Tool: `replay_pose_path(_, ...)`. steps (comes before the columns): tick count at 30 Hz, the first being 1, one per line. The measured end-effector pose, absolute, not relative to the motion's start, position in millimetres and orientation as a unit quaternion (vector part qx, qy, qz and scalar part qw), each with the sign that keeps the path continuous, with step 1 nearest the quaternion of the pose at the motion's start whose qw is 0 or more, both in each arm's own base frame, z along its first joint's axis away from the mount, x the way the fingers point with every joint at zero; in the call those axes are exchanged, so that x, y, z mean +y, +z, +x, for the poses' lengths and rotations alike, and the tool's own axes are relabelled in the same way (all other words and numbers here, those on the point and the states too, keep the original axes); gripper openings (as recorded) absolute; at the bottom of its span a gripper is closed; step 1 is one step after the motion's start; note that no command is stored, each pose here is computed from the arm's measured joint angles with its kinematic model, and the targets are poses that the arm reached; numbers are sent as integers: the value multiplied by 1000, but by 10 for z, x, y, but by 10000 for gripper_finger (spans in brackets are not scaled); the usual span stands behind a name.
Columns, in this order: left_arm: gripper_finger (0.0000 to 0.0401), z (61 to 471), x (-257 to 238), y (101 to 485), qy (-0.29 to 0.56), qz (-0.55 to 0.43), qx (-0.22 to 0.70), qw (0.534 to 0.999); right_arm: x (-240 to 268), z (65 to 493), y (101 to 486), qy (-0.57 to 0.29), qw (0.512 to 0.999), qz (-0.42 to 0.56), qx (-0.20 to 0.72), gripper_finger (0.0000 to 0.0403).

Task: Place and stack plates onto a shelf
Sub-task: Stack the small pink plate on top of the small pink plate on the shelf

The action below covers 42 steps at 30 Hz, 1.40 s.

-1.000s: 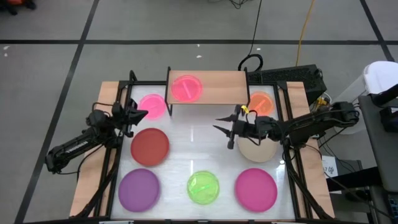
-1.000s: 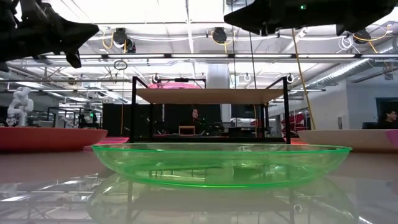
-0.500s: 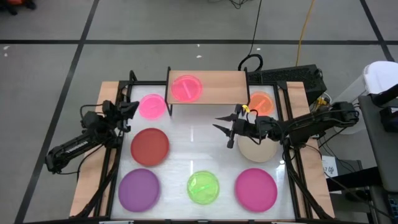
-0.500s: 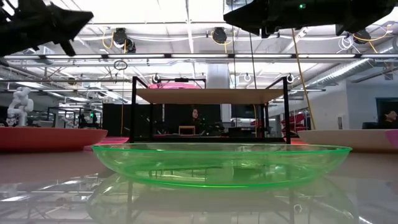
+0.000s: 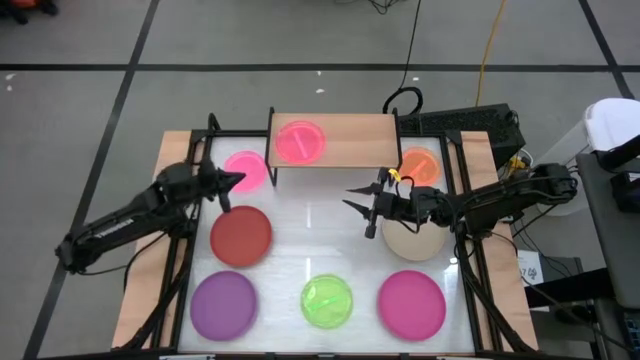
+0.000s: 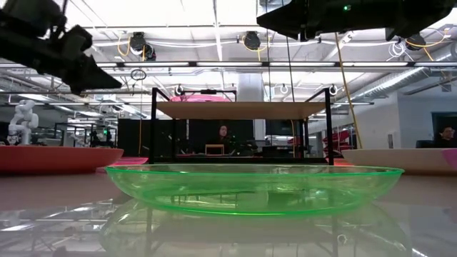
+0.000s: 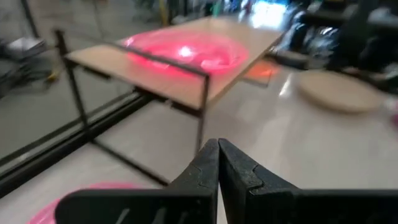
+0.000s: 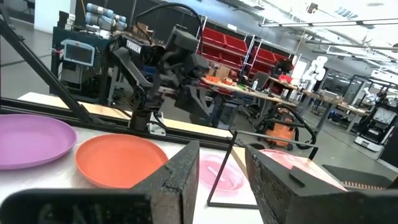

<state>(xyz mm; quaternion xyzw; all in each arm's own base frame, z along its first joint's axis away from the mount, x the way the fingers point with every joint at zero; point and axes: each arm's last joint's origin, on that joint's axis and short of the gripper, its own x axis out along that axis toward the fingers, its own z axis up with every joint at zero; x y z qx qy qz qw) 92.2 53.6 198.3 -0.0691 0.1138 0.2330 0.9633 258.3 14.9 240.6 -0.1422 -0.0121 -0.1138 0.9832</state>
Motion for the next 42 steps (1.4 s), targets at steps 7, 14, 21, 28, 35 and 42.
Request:
replay_pose_path(7,5,1078,665,2022,282,-83,161,942,149,2581,2409,-114,983,-142,-13,112)
replay_pose_path(14,5,1200,726,2023,264,-93,148,949,150,2580,2410,-113,983,-141,-13,112)
replay_pose_path(21,5,1248,740,1908,257,-98,200,940,151,2581,2406,-113,983,-141,-11,112)
replay_pose_path(28,9,1369,713,1743,250,-55,276,926,152,2581,2403,-112,984,-140,-10,112)
replay_pose_path(35,71,1427,739,1595,281,-39,333,899,152,2581,2402,-112,984,-140,-9,112)
replay_pose_path(42,118,1465,758,1456,277,-48,379,882,152,2582,2369,-110,984,-143,8,112)
